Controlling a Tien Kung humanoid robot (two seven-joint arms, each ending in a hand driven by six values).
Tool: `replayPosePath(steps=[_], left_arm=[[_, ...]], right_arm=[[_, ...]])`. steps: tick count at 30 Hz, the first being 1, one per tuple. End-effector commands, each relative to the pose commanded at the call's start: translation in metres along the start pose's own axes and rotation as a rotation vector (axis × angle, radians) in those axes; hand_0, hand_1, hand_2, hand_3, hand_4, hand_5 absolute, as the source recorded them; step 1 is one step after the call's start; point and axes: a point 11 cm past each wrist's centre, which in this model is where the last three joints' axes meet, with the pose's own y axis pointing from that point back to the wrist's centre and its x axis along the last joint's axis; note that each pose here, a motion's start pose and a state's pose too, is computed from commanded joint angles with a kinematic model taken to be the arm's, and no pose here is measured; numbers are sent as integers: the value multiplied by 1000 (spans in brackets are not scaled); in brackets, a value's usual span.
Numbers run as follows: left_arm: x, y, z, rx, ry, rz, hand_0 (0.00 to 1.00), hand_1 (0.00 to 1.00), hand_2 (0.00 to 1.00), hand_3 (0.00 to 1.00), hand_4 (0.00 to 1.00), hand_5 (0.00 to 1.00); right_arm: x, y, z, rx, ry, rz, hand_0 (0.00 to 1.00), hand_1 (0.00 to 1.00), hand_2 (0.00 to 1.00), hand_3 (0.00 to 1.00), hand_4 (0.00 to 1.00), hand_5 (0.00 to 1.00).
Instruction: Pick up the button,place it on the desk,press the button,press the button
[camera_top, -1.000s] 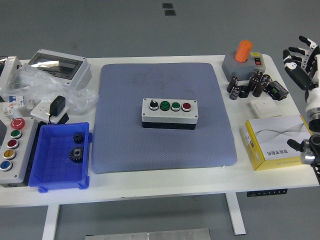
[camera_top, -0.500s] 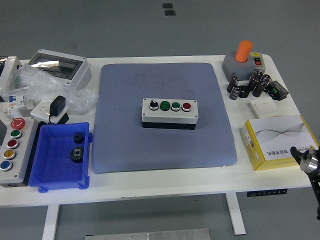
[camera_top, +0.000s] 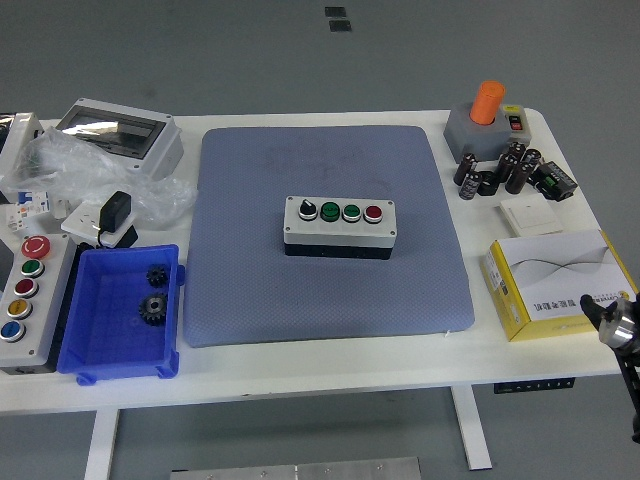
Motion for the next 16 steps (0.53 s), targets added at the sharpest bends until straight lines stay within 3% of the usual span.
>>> replayPosePath(steps=[7, 16], left_arm=[[1, 0, -1, 3, 0, 3, 669, 659, 565, 623, 711, 238], [3, 1, 6, -30, -7, 3, 667, 660, 566, 623, 702, 249]], right_arm=[[-1, 1, -1, 2, 8, -6, 851, 785, 801, 790, 924, 857], [4, 2, 4, -15, -104, 28, 844, 781, 798, 788, 920, 843]])
